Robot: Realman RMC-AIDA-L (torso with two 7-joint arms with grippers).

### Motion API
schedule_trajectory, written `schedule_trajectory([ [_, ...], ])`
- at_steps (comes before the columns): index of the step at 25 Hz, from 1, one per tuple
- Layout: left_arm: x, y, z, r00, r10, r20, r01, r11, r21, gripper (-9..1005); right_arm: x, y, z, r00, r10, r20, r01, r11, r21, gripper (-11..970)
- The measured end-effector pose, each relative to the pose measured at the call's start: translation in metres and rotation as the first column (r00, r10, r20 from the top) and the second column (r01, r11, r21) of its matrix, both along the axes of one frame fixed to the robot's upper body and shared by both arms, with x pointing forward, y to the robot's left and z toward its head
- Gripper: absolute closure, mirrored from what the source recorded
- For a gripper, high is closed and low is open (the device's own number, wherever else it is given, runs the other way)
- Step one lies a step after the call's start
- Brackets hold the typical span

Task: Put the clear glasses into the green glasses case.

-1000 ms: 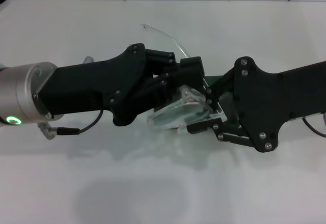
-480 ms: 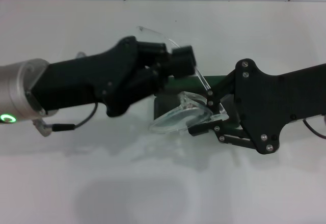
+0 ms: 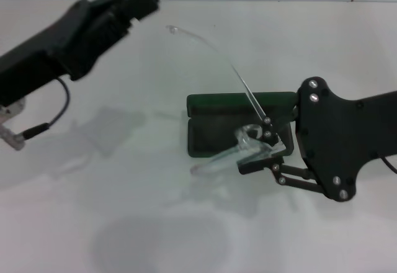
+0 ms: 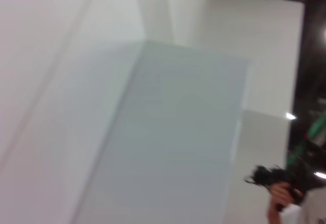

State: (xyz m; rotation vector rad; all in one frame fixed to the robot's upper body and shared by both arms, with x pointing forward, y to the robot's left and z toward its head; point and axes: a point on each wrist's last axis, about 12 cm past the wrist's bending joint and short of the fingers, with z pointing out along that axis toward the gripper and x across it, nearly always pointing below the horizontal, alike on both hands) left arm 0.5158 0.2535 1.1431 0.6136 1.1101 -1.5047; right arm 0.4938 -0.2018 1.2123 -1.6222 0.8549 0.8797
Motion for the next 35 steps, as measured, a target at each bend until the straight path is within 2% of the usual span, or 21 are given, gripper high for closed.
schedule_trajectory([
  [12,-0.002,0.040,0.000,0.987,0.150,-0.048,-0.153,0.987,-0.043,913,-0.011,-0.007,0.008,0.977,0.013,0.212,-0.036,0.994,0.101,842],
  [16,0.000,0.044,0.000,0.985,0.160,-0.072,-0.163,0.986,-0.041,913,-0.014,-0.007,0.010,0.965,0.038,0.258,-0.069,0.991,0.113,842],
  [19,0.006,0.036,0.002,0.988,0.120,-0.093,-0.122,0.992,-0.012,914,-0.016,-0.003,0.012,0.954,0.070,0.291,-0.110,0.986,0.123,842],
  [25,0.022,-0.001,0.006,0.995,-0.023,-0.093,0.030,0.997,0.066,913,-0.015,0.009,0.015,0.932,0.121,0.343,-0.176,0.975,0.135,841],
  [29,0.028,-0.024,0.011,0.989,-0.119,-0.086,0.127,0.988,0.093,913,-0.012,0.012,0.014,0.934,0.122,0.336,-0.177,0.974,0.139,841],
  [35,0.029,-0.030,0.016,0.985,-0.159,-0.069,0.165,0.982,0.094,914,-0.005,0.012,0.007,0.948,0.108,0.300,-0.159,0.976,0.152,841],
])
